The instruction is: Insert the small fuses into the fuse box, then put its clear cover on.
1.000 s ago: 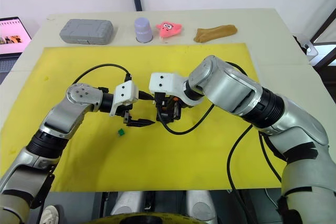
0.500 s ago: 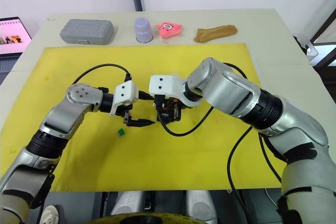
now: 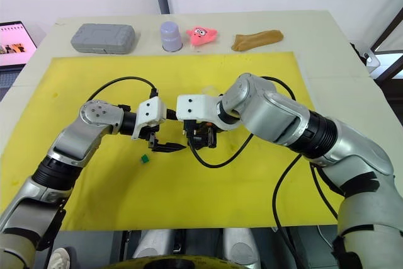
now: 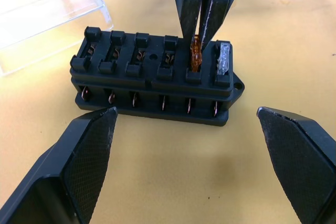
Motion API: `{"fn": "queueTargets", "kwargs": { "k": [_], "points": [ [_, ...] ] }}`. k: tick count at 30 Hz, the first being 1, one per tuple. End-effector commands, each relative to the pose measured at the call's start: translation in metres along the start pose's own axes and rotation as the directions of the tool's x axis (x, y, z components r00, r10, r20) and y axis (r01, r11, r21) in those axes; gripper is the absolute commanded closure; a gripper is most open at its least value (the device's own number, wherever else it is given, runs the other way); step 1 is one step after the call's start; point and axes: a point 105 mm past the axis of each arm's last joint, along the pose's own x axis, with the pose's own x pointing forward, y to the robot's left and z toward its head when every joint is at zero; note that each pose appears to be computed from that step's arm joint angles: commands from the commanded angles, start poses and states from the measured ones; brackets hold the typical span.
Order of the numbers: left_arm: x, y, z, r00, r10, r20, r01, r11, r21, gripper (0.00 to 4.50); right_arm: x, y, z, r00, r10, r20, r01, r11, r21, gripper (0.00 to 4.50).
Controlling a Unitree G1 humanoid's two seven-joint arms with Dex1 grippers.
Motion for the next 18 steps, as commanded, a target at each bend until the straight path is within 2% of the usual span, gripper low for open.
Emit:
{"fn": "queueTargets", "kwargs": {
  "k": [1,18],
  "points": [
    [-0.0009,0.0011,0.0105,1.000,0.007,0.020,-0.007,0.999,0.044,0.00,0.0070,0.0037,-0.0108,0.999,0.020,-0.037,-0.020,1.000,0.019,4.46],
    [-0.0015,0.0007,0.0095,1.000,0.013,0.019,-0.014,0.999,0.038,0.00,0.0082,-0.0003,-0.0094,0.999,0.030,-0.027,-0.029,0.999,0.033,4.46]
  ]
}}
